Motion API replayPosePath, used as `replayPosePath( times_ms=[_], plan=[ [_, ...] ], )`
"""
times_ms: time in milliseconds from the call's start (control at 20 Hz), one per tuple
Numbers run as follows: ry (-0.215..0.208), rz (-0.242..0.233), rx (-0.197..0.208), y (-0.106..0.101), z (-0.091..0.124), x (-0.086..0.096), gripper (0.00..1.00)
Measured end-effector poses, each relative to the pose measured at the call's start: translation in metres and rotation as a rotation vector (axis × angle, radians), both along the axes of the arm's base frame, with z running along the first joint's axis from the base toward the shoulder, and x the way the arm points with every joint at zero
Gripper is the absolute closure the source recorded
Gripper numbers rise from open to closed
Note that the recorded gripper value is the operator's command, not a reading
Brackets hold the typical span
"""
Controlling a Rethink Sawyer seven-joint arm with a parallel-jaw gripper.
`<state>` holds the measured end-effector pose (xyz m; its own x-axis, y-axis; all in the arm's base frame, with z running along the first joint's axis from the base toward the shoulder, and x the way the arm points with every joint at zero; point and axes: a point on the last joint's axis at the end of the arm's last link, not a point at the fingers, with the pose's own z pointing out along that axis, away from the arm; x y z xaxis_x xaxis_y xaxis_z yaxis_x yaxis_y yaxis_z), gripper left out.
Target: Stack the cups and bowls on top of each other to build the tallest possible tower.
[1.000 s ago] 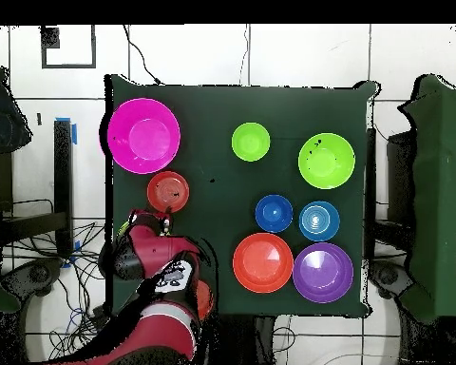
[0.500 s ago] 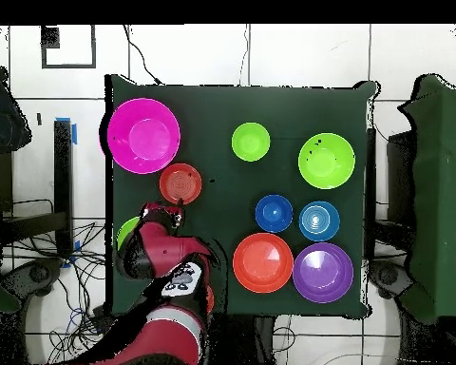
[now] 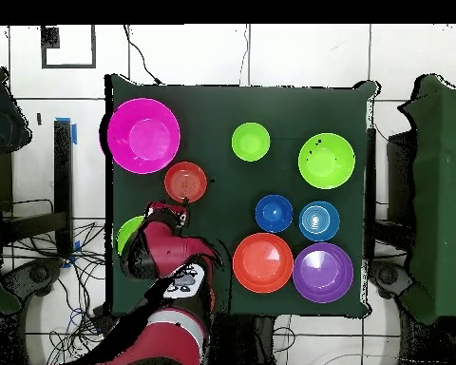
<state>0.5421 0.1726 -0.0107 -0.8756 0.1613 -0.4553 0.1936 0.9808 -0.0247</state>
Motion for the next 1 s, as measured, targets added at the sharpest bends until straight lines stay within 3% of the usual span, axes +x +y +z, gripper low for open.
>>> replayPosePath(
  times_ms=[200,650,1000],
  plan=[
    [-0.022,0.005,-0.001,0.0,-0.004,0.0,0.0],
    [-0.022,0.0,-0.006,-0.003,-0.027,-0.007,0.0],
    [-0.043,-0.017,-0.008,-0.001,-0.049,0.002,0.0]
  ],
)
